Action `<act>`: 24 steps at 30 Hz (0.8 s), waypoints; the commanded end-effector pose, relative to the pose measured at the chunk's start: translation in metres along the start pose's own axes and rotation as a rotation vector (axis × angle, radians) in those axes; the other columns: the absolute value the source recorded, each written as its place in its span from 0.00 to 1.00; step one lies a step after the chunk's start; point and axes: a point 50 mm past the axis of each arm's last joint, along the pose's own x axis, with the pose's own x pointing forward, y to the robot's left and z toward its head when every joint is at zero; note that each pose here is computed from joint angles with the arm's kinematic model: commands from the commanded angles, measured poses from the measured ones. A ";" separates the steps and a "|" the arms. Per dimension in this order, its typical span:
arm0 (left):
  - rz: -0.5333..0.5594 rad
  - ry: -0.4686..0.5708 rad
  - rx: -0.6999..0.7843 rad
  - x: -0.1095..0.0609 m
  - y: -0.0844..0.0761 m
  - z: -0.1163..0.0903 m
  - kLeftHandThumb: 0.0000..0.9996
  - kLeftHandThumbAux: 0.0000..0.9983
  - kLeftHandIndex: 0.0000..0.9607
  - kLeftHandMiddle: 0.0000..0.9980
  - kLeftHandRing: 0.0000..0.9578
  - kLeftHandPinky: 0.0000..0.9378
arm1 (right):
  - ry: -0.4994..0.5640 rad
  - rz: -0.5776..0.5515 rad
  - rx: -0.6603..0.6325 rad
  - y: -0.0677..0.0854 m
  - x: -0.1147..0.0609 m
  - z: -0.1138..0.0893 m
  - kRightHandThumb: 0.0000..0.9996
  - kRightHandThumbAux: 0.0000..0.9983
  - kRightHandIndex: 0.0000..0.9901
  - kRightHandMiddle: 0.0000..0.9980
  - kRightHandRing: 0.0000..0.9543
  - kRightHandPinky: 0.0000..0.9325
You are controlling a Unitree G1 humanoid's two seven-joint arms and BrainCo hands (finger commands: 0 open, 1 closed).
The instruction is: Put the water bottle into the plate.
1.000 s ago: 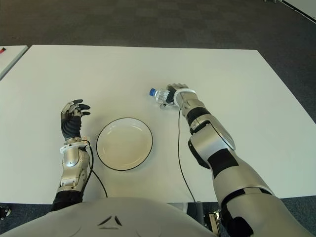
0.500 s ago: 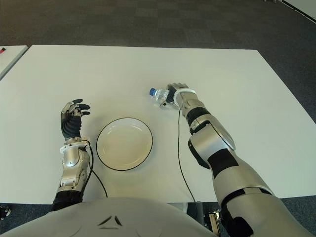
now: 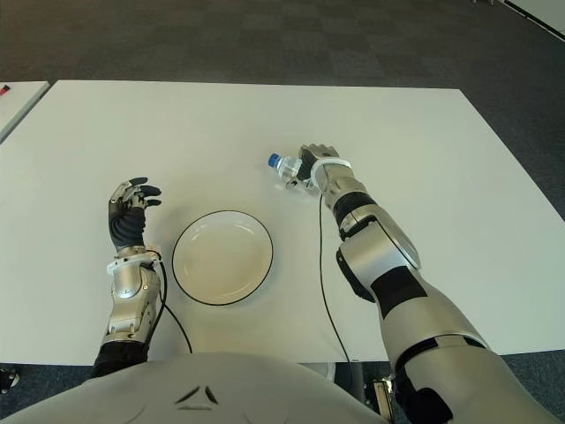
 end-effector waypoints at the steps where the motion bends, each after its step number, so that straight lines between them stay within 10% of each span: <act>1: 0.017 0.021 -0.058 -0.005 -0.008 -0.002 0.94 0.66 0.39 0.51 0.50 0.52 | 0.006 -0.030 0.037 -0.001 0.000 0.001 0.95 0.66 0.42 0.48 0.56 0.76; 24: 0.008 0.011 -0.068 -0.004 -0.008 -0.002 0.94 0.66 0.39 0.51 0.50 0.53 | 0.030 -0.103 0.196 0.001 0.000 0.003 0.95 0.66 0.38 0.50 0.55 0.88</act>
